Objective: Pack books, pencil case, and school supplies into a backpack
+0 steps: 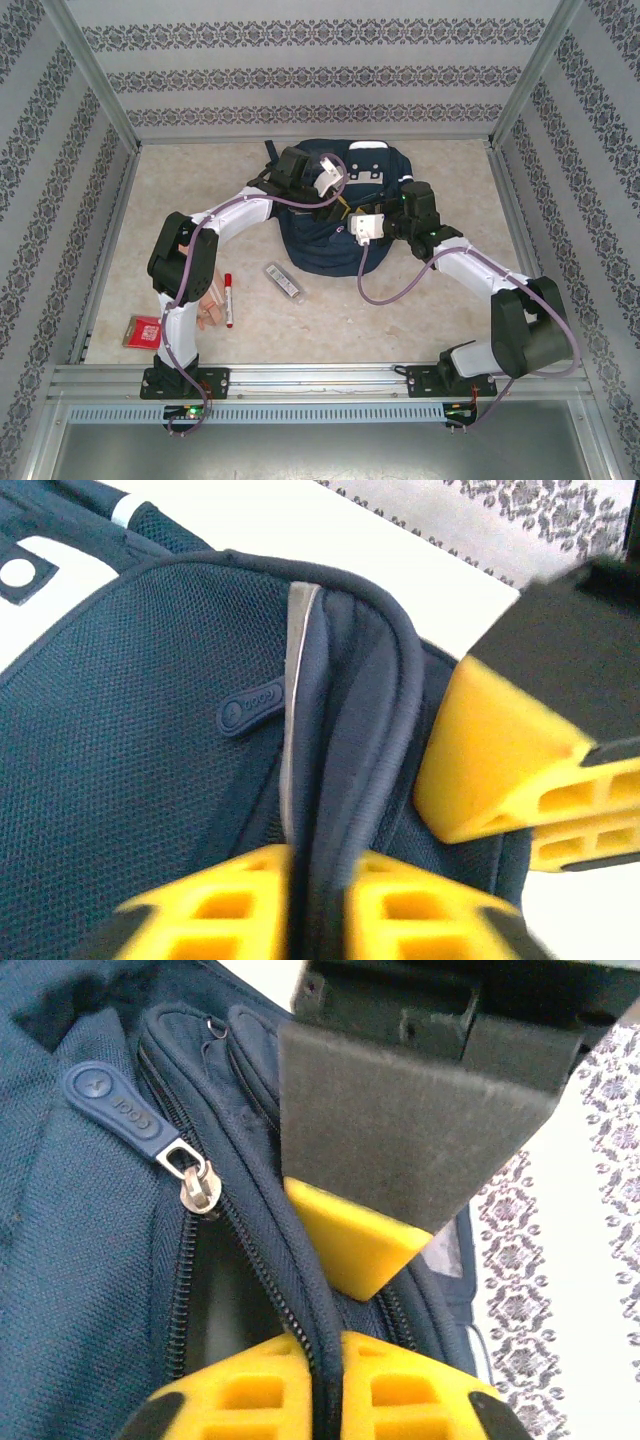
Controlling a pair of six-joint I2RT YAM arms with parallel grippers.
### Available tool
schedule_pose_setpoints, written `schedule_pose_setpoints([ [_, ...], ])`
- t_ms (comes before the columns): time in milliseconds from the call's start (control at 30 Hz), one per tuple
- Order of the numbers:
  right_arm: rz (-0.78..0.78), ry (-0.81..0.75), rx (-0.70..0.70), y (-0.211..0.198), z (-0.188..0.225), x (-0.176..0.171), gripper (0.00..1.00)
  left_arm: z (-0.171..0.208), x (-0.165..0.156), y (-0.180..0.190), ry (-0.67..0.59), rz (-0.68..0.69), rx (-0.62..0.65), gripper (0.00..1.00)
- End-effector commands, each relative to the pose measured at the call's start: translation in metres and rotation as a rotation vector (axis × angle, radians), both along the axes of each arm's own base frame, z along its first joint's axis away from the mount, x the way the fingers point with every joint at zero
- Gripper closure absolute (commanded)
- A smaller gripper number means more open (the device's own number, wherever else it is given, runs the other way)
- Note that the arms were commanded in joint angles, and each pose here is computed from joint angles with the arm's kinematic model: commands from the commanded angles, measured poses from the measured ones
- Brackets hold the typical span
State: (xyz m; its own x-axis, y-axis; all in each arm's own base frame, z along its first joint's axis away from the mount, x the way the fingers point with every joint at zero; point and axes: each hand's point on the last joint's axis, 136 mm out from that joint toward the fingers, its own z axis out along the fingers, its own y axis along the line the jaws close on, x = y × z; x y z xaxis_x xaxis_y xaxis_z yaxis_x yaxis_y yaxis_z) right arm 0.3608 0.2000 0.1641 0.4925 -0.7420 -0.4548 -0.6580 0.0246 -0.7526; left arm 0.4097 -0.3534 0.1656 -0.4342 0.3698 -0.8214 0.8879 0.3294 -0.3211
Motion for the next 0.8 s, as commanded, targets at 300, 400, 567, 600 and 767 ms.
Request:
schedule_pose_setpoints([
  [300,-0.034,0.042,0.199,0.004,0.022,0.001,1.00,0.051,-0.089,0.043,0.174,0.100,-0.127,0.55],
  [400,-0.045,0.065,0.228,0.005,0.025,0.004,1.00,0.038,-0.100,0.047,0.224,0.186,-0.121,0.55],
  [567,-0.058,0.100,0.289,0.006,0.033,0.009,1.00,0.005,-0.087,0.053,0.410,0.372,-0.044,0.55],
  [600,-0.058,0.105,0.298,0.007,0.034,0.008,1.00,0.001,-0.085,0.052,0.438,0.383,-0.029,0.55],
  [767,-0.064,0.130,0.318,0.003,0.037,0.007,1.00,0.001,-0.073,0.044,0.456,0.421,-0.046,0.55],
])
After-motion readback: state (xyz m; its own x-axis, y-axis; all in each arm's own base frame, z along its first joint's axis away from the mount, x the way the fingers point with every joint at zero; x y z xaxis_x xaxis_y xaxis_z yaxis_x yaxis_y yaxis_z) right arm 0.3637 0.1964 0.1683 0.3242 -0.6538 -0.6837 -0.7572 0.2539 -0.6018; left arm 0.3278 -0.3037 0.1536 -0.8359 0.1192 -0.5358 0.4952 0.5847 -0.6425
